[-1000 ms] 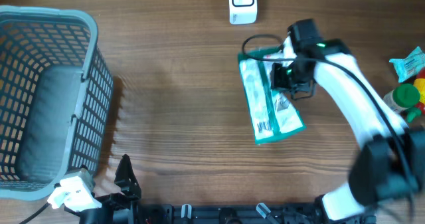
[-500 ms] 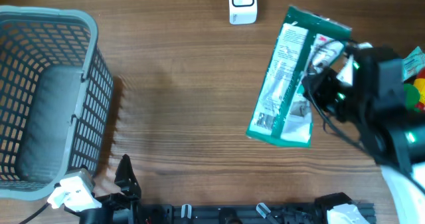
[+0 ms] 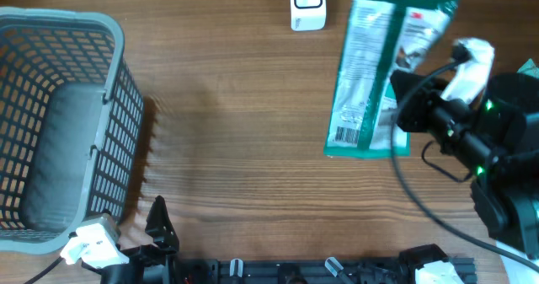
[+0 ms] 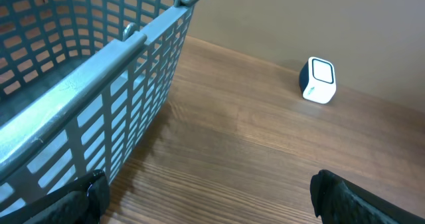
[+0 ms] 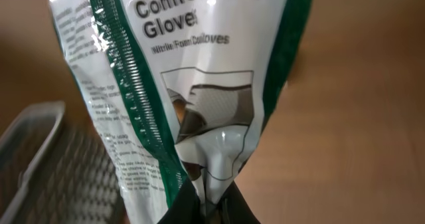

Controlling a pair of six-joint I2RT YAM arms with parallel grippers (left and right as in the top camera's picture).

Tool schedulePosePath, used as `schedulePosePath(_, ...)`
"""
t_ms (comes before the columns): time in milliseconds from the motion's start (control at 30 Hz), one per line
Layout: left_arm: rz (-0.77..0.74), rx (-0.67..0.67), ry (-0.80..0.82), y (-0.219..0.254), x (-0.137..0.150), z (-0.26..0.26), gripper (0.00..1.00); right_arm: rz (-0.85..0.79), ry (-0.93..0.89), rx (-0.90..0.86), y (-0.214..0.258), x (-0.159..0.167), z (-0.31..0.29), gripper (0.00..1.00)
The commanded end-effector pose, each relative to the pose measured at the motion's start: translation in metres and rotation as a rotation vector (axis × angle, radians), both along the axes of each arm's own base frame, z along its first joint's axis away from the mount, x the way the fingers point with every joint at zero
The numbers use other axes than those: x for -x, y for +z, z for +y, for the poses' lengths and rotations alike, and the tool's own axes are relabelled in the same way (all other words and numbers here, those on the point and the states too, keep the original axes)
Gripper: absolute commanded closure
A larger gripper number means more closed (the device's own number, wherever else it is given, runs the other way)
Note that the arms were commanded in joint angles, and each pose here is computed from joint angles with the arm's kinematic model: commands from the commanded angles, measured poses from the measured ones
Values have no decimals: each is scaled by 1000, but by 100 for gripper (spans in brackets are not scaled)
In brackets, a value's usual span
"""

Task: Scan the item barcode
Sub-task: 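Hold the glove pack barcode against the scanner window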

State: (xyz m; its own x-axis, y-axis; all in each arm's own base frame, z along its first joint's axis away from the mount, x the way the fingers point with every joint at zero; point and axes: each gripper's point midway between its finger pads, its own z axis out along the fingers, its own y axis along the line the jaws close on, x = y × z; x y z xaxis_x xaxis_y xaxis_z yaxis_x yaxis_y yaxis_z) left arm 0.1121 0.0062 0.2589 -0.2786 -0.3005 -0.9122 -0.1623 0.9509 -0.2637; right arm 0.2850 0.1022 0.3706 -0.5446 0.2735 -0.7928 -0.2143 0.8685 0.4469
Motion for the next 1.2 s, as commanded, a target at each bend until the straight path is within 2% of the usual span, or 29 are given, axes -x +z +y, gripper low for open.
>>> schedulePosePath(0, -9, 3, 0, 2, 0, 0, 0, -178, 404, 199, -3, -6, 46, 96)
schedulePosePath(133, -9, 3, 0, 2, 0, 0, 0, -161, 320, 310, -36, -74, 42, 95)
schedulePosePath(200, -9, 3, 0, 2, 0, 0, 0, -208, 279, 343, -37, -101, 47, 95)
schedulePosePath(267, -9, 3, 0, 2, 0, 0, 0, -290, 265, 394, -31, -119, 58, 96)
schedulePosePath(433, -9, 3, 0, 2, 0, 0, 0, -527, 167, 693, -20, -161, 91, 95)
schedulePosePath(600, -9, 3, 0, 2, 0, 0, 0, -691, -176, 982, -17, -219, 88, 95)
schedulePosePath(733, -9, 3, 0, 2, 0, 0, 0, -832, -327, 1000, -27, -245, 93, 96)
schedulePosePath(833, -9, 3, 0, 2, 0, 0, 0, -914, -305, 1053, -67, -267, 111, 95)
schedulePosePath(1000, -9, 3, 0, 2, 0, 0, 0, -936, -216, 1047, -124, -298, 139, 95)
schedulePosePath(1167, -9, 3, 0, 2, 0, 0, 0, -949, -196, 1043, -134, -315, 151, 96)
